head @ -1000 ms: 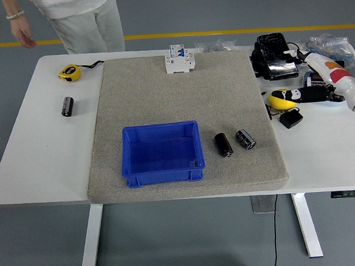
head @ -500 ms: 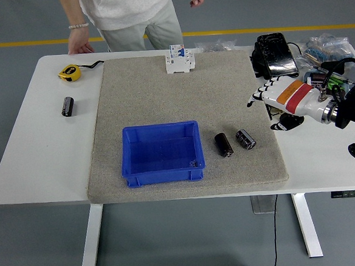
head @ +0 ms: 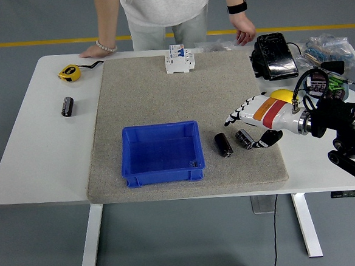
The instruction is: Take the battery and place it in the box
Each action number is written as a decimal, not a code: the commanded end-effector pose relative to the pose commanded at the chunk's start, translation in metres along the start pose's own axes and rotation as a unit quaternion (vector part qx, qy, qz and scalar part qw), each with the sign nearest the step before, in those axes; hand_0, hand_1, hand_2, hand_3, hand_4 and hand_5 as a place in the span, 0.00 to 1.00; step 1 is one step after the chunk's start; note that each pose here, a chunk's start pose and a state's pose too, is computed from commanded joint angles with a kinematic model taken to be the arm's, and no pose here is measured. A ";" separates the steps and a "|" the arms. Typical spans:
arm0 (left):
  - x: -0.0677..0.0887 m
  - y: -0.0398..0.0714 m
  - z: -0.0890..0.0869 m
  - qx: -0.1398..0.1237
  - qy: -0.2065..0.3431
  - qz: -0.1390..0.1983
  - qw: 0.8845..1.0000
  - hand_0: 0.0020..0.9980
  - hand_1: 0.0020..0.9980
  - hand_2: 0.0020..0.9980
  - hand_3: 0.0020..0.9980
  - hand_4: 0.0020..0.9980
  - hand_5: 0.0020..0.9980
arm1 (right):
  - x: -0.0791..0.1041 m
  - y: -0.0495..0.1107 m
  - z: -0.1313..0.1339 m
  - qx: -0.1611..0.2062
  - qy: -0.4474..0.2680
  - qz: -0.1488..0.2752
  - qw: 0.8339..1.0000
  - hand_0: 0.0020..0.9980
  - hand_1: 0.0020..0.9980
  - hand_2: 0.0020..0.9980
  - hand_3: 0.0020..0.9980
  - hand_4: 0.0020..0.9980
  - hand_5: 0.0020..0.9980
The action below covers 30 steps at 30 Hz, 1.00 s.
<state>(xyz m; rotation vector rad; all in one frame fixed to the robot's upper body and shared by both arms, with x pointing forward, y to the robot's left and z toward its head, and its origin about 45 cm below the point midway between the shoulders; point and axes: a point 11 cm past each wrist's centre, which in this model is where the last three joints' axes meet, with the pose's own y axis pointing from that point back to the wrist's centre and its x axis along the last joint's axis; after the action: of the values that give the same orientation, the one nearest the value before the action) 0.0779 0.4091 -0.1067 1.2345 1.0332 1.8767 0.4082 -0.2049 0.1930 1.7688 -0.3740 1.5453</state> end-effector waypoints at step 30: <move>-0.001 0.001 0.006 -0.004 -0.004 0.000 1.000 0.72 0.67 0.77 0.71 0.73 0.53 | -0.031 -0.027 0.013 -0.027 -0.002 -0.065 0.998 0.74 0.74 0.78 0.83 1.00 0.09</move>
<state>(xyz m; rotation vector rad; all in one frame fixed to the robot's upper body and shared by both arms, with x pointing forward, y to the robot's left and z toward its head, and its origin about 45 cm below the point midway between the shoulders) 0.0836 0.4092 -0.1053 1.2366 1.0200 1.8719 0.4275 -0.2031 0.1552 1.7209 -0.2929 1.4272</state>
